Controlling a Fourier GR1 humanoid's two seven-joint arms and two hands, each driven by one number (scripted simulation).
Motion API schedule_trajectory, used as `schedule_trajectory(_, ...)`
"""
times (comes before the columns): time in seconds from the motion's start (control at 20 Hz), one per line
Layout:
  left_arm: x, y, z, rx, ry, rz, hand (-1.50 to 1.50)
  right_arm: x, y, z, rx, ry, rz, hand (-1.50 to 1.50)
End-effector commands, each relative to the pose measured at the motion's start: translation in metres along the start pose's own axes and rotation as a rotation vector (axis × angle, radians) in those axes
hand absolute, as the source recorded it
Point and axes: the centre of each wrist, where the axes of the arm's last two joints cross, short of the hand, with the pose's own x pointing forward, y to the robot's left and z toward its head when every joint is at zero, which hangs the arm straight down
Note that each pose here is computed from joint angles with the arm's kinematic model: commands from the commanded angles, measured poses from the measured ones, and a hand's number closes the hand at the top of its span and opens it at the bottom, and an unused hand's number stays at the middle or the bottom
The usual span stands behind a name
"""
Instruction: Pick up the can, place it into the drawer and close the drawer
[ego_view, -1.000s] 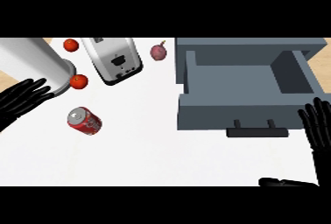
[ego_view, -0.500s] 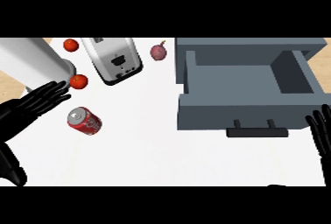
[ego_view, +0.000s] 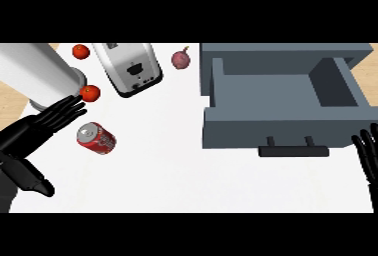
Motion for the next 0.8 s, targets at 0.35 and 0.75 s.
schedule_trajectory(0.35,-0.033,0.020,-0.003,0.014,-0.008,0.008,-1.50,-0.018,-0.004,-0.015,0.004,0.012,-0.002,-1.50)
schedule_trajectory(0.75,-0.071,0.013,0.013,0.022,0.028,-0.019,-1.50,-0.010,0.000,-0.006,0.005,-0.004,-0.005,-1.50)
